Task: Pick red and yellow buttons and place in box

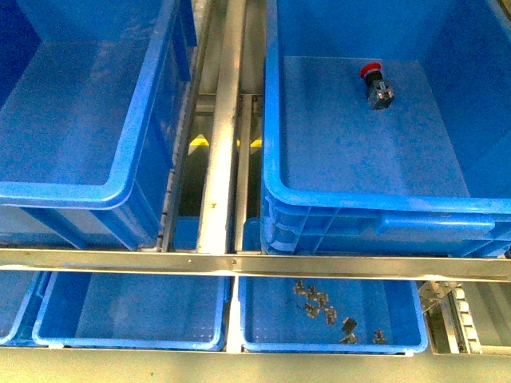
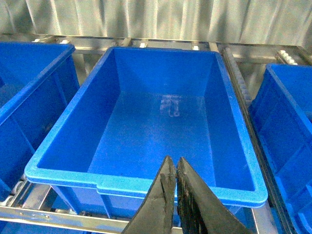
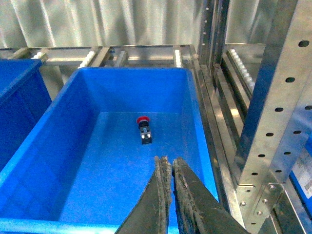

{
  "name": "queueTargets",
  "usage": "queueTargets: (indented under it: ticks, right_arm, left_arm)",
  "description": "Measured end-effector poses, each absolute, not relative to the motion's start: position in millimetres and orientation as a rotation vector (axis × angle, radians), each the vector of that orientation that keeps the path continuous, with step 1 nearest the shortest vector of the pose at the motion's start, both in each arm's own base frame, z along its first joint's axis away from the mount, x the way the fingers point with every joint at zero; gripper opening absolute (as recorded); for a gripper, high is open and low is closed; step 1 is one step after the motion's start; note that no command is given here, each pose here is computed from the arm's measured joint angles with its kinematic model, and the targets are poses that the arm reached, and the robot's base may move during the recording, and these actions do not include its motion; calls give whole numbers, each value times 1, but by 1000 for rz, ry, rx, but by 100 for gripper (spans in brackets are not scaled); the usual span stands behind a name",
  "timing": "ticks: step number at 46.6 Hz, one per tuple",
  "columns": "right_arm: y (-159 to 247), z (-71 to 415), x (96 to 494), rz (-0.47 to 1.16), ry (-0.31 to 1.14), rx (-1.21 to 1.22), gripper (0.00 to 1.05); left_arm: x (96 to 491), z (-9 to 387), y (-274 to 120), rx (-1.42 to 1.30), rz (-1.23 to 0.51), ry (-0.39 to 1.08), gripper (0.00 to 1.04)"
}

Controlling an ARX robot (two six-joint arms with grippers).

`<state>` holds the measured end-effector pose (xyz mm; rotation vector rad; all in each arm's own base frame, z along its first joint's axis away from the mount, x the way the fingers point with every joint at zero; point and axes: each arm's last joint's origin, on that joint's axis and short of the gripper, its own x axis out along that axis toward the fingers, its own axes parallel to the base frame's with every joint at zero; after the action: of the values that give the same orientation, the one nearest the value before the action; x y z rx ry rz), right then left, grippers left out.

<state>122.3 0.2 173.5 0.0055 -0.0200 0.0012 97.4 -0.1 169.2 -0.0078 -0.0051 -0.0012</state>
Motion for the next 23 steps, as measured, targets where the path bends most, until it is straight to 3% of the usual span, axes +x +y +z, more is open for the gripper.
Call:
queueTargets:
  ticks: [23]
  right_arm:
    - [0, 174, 111, 1, -23, 6, 4]
  left_arm:
    - [97, 169, 0, -8, -1, -5, 3]
